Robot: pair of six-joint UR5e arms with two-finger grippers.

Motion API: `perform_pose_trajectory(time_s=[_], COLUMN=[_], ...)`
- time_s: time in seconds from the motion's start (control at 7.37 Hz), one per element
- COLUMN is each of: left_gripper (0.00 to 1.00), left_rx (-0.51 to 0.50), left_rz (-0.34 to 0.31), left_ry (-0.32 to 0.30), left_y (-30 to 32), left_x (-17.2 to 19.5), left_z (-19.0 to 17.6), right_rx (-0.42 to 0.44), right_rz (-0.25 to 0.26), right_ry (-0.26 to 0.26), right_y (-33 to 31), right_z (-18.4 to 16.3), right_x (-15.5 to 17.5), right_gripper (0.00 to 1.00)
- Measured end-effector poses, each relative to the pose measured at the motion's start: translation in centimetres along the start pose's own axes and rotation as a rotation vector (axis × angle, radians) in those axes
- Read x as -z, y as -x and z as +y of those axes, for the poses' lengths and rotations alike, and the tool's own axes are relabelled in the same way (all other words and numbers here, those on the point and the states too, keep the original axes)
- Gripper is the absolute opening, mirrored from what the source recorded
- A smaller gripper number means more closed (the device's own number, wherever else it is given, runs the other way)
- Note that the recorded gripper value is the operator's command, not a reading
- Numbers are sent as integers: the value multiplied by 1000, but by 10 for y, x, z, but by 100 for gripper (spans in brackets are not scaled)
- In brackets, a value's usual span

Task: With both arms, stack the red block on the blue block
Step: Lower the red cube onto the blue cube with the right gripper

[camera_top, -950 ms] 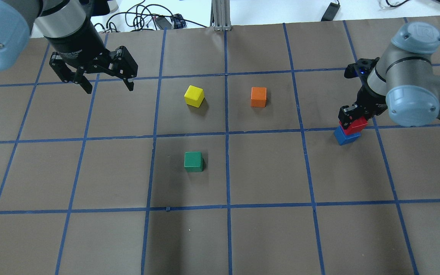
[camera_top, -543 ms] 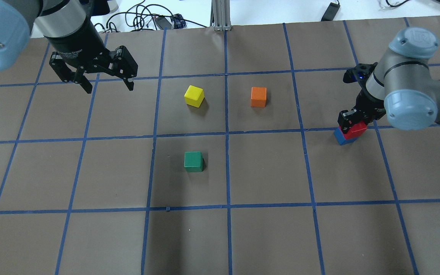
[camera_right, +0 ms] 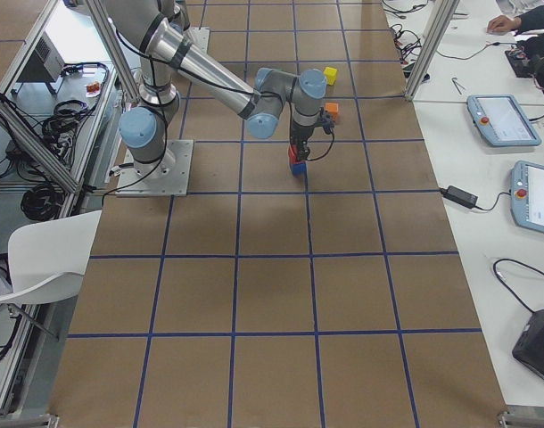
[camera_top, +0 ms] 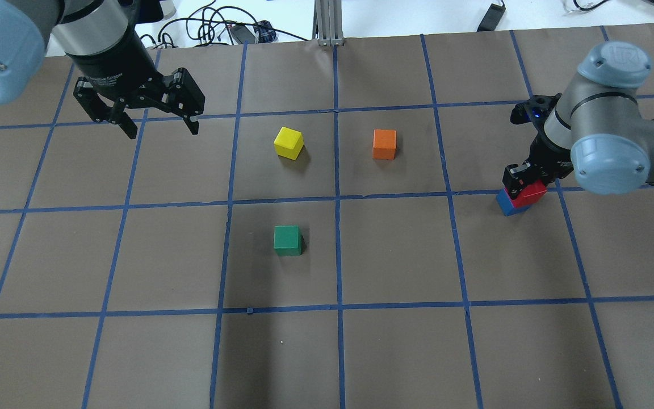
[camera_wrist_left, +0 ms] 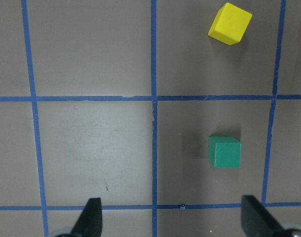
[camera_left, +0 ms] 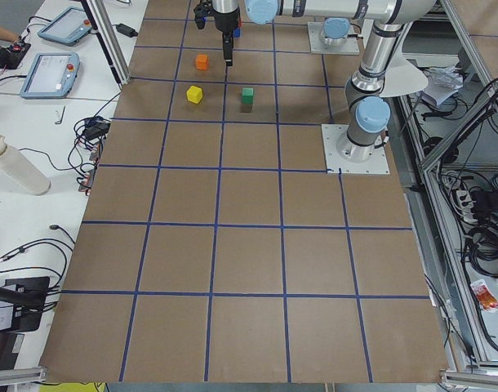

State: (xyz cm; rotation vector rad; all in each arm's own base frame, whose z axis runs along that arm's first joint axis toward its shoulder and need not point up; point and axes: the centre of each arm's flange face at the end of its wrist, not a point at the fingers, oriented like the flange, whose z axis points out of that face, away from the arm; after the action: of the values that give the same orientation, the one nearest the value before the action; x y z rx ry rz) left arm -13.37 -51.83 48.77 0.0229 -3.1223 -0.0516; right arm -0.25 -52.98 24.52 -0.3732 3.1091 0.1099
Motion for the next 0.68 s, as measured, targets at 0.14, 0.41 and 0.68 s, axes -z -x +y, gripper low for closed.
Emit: perform_pose_trajectory(time_s=[0.14,0.41,0.68], left_gripper=[100,100,100], left_rx=[0,0,0], left_rz=[0,0,0], left_ry=[0,-1,-1], left_y=[0,0,0], left_x=[0,0,1], left_z=[0,0,0], right_rx=[0,0,-1], right_rz=[0,3,9], right_ry=[-1,-5,-13], right_y=[0,0,-1], right_z=[0,-1,-2], right_x=[0,0,1], right_gripper=[0,0,0])
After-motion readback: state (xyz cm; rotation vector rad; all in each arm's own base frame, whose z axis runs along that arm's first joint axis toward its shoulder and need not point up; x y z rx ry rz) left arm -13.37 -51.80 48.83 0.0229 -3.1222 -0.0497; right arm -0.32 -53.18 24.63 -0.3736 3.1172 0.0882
